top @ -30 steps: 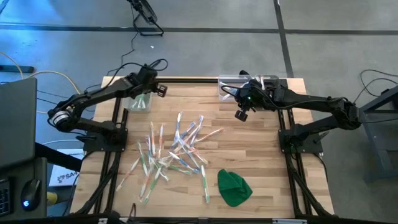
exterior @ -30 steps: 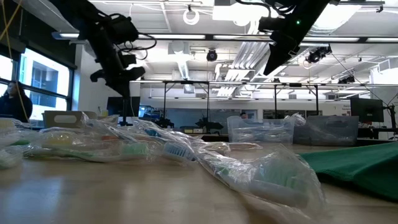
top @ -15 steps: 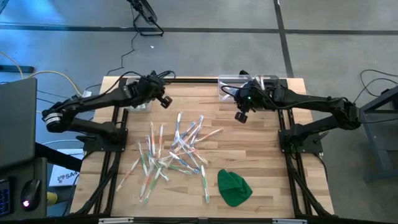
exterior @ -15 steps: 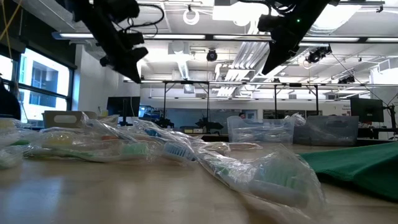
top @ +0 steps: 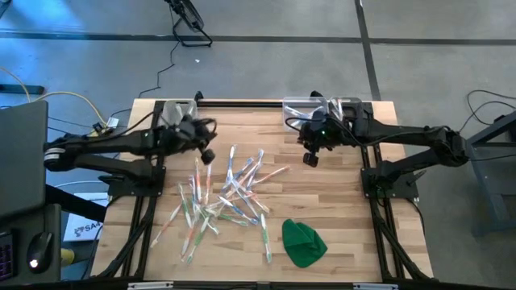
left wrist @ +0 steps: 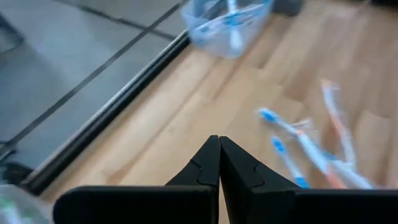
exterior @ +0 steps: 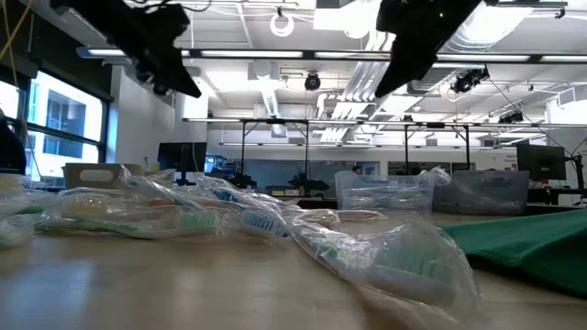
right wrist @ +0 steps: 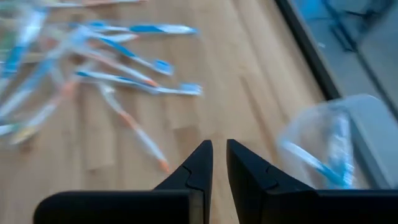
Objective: Pick & Place Toothbrushes
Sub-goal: Put the orange toothbrush into the black bin
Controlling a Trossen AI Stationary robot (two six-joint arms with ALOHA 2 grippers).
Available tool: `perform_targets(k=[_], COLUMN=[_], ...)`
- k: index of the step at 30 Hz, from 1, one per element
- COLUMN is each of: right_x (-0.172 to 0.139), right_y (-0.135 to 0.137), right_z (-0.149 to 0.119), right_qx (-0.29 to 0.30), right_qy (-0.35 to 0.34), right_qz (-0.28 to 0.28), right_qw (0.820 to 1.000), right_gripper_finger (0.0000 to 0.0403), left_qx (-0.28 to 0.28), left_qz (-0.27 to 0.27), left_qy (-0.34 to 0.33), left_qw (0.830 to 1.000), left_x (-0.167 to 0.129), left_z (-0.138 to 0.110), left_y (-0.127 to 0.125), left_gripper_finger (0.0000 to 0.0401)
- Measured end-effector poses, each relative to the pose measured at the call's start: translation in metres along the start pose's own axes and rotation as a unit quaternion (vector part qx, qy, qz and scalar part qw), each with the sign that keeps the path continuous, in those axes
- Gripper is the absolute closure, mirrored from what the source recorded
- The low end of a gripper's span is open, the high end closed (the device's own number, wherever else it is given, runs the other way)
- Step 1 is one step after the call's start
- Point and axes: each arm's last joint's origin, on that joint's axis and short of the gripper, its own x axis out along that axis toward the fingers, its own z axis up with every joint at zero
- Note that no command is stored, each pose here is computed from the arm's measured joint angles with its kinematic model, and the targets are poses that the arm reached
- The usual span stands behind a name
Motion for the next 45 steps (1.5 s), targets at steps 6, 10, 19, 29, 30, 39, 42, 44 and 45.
perform_targets(k=[6, 10, 19, 29, 30, 39, 42, 44, 45], right_x=[-0.002, -0.002, 0.024, 0.092, 0.099, 0.140, 0.147, 0.150, 0.153], right_y=[0.013, 0.017, 0.020, 0.030, 0.031, 0.037, 0.038, 0.038, 0.038], right_z=[0.004, 0.007, 0.011, -0.008, -0.011, -0.034, -0.037, -0.038, -0.039], right_qx=[-0.033, -0.044, -0.092, -0.119, -0.123, -0.126, -0.126, -0.126, -0.126], right_qy=[-0.022, -0.043, -0.044, 0.062, 0.073, 0.144, 0.149, 0.150, 0.150], right_qz=[0.068, 0.100, 0.106, 0.118, 0.119, 0.129, 0.130, 0.130, 0.130], right_qw=[0.997, 0.993, 0.989, 0.984, 0.983, 0.973, 0.972, 0.972, 0.972], right_gripper_finger=[0.0364, 0.0364, 0.0364, 0.0303, 0.0296, 0.0258, 0.0257, 0.0258, 0.0258], left_qx=[-0.003, 0.001, 0.007, 0.003, 0.003, 0.003, 0.003, 0.003, 0.003], left_qz=[-0.063, -0.100, -0.122, -0.122, -0.122, -0.122, -0.122, -0.122, -0.121], left_qy=[-0.050, -0.067, -0.073, -0.080, -0.080, -0.080, -0.080, -0.080, -0.080], left_qw=[0.997, 0.993, 0.990, 0.989, 0.989, 0.989, 0.989, 0.989, 0.989], left_x=[-0.016, -0.025, -0.029, -0.029, -0.029, -0.029, -0.029, -0.029, -0.029], left_z=[-0.027, -0.034, -0.035, -0.033, -0.033, -0.033, -0.033, -0.033, -0.033], left_y=[-0.011, -0.017, -0.022, -0.023, -0.023, -0.023, -0.023, -0.023, -0.023], left_gripper_finger=[0.0401, 0.0401, 0.0401, 0.0401, 0.0401, 0.0401, 0.0401, 0.0401, 0.0401])
